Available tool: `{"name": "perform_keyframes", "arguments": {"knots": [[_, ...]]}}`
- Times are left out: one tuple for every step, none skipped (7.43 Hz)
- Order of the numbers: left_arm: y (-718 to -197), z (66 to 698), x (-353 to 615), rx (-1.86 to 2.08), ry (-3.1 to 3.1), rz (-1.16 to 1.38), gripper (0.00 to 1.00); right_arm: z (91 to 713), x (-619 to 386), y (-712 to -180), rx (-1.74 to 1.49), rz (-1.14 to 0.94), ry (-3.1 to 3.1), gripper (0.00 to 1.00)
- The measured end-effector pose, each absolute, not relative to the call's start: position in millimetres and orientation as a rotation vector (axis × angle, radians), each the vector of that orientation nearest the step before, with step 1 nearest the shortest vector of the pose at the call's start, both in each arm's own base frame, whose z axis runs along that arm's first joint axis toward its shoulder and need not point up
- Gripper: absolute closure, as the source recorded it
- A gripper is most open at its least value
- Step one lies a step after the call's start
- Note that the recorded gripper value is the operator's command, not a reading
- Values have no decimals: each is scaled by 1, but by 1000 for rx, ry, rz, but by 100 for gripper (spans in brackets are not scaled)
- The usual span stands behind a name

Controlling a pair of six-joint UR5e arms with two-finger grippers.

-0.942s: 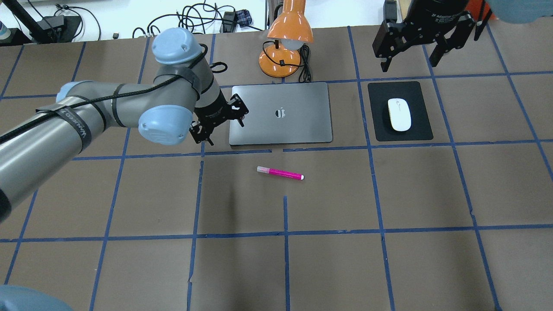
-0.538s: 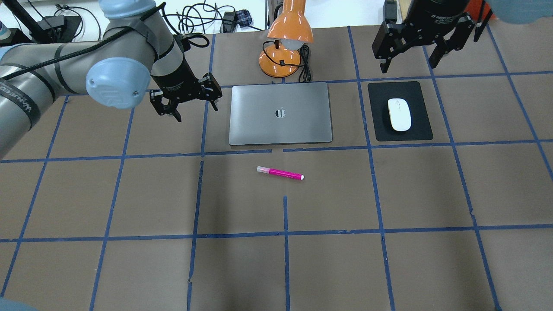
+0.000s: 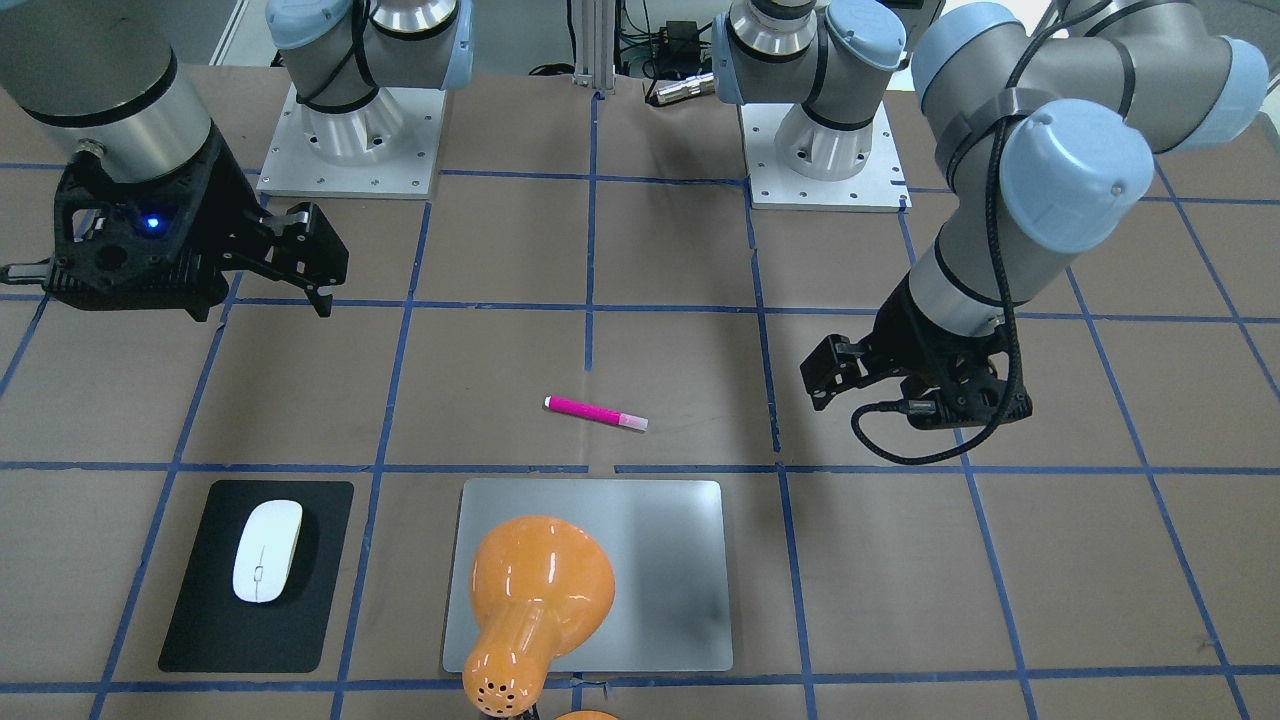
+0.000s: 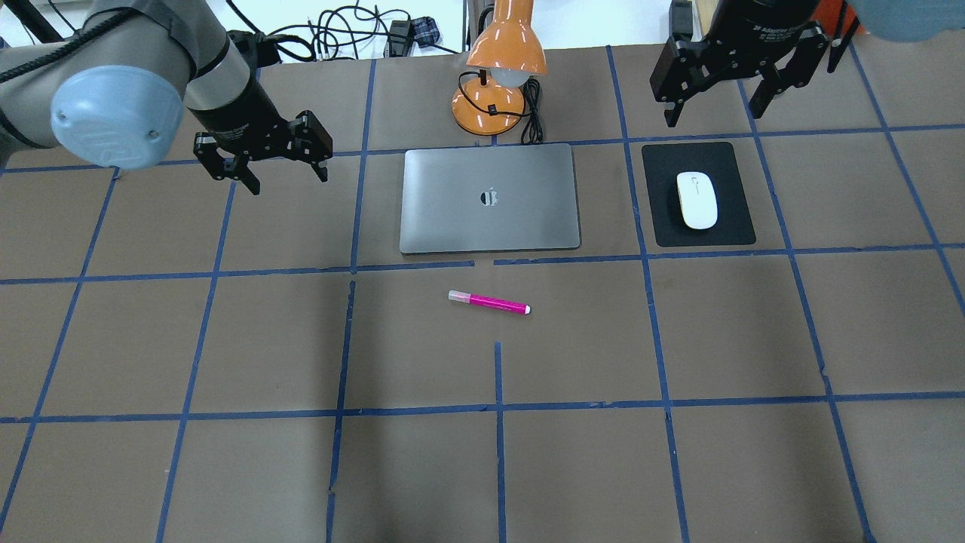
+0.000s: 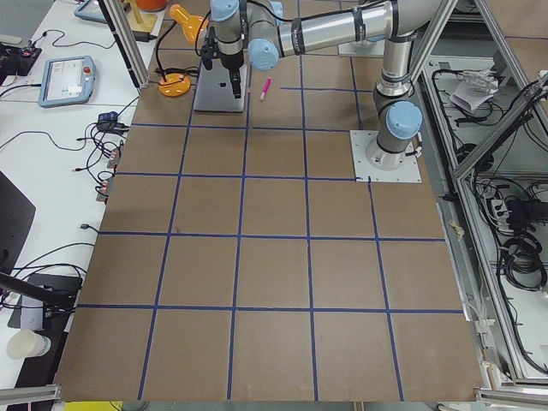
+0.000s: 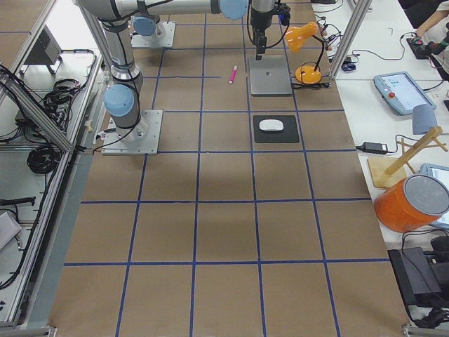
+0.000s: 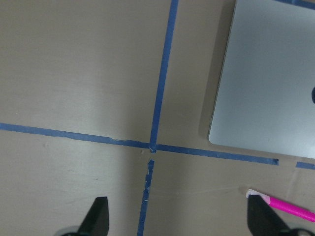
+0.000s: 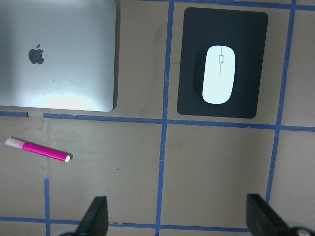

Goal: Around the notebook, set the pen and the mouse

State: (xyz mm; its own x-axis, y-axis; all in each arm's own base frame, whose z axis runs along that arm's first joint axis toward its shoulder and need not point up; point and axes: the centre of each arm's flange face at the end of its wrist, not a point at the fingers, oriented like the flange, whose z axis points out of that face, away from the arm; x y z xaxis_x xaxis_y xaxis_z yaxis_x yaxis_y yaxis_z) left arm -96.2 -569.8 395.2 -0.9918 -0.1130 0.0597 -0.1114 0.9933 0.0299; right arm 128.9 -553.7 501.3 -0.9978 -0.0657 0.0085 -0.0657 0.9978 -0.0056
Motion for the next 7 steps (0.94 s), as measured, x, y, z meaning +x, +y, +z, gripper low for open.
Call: {"name": "perform_keyframes", "arguments": {"knots": [[-560, 409, -87, 171, -3081, -59, 0, 501, 129, -554, 103, 8, -3132, 0], [-547, 424, -83, 172, -3086, -69, 0, 501, 129, -554, 103, 8, -3132, 0], [-532, 440, -84, 170, -3093, -85, 0, 501, 129, -554, 103, 8, -3133, 0], [-517, 454, -85, 166, -3100, -107, 0, 501, 129, -553, 103, 9, -3136, 0], [-504, 465, -90, 153, -3103, -106, 0, 502, 129, -553, 101, 9, -3135, 0], [-493, 475, -102, 117, -3108, -96, 0, 504, 128, -551, 98, 11, -3125, 0], [-484, 480, -116, 74, -3113, -88, 0, 507, 128, -548, 94, 18, -3114, 0]]}}
